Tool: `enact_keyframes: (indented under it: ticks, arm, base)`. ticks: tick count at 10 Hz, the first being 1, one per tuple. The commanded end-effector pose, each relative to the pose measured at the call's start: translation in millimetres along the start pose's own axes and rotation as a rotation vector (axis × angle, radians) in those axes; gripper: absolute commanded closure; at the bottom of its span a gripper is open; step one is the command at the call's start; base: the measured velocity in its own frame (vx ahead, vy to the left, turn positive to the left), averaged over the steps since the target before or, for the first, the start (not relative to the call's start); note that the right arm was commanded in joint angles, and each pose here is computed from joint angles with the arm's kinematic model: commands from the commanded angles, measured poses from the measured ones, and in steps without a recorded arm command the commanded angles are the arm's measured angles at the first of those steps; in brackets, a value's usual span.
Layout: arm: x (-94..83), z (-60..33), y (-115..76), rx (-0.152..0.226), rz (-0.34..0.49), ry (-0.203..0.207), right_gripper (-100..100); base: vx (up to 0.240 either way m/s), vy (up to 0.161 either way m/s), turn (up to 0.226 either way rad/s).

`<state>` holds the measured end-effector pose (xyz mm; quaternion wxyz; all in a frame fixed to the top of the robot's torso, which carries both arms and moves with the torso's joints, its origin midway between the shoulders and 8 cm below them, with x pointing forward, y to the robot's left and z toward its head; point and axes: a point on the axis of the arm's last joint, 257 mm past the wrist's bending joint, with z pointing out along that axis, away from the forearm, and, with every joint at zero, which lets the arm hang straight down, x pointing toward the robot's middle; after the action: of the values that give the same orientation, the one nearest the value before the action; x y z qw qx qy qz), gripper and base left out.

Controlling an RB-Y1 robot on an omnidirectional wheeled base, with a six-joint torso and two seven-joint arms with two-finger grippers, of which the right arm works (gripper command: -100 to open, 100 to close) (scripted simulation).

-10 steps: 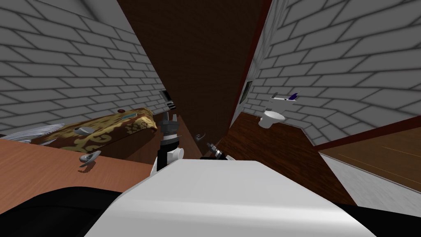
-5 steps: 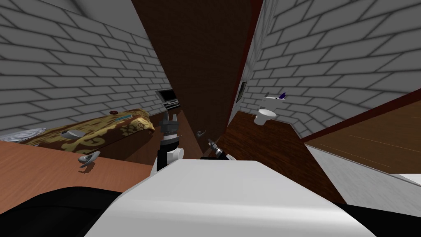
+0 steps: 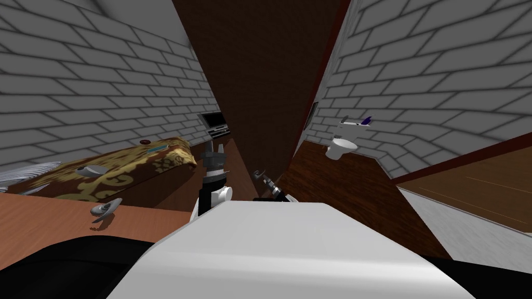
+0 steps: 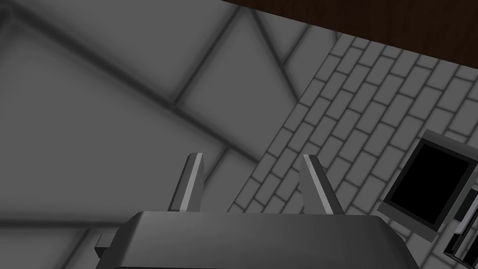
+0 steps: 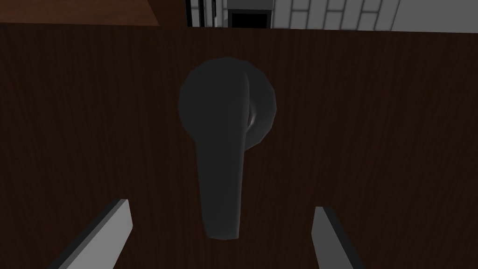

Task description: Push the door open

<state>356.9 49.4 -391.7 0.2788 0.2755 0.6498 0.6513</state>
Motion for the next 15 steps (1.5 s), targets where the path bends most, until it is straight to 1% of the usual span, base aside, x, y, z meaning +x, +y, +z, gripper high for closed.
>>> enact_keyframes:
  ticks: [1, 4, 5, 10, 11, 15]
  arm:
    - [-1.0, 1.2, 0.1, -0.001, -0.001, -0.005, -100]
    - [-1.3, 1.9, 0.2, -0.001, -0.002, -0.008, -100]
    - [-1.3, 1.9, 0.2, -0.001, -0.002, -0.008, 100]
    - [-1.3, 1.9, 0.2, -0.001, -0.002, -0.008, 100]
    - [-5.7, 1.3, -0.2, 0.001, -0.001, -0.018, -100]
    - [-12.9, 1.2, 0.1, 0.003, 0.003, -0.039, -100]
  base:
    - [0.126, 0.123, 0.032]
    - [0.097, 0.099, 0.015]
    - [-0.008, -0.009, 0.002]
    - [-0.010, -0.012, 0.001]
    - [-0.109, -0.053, -0.083]
    - [-0.175, -0.083, -0.069]
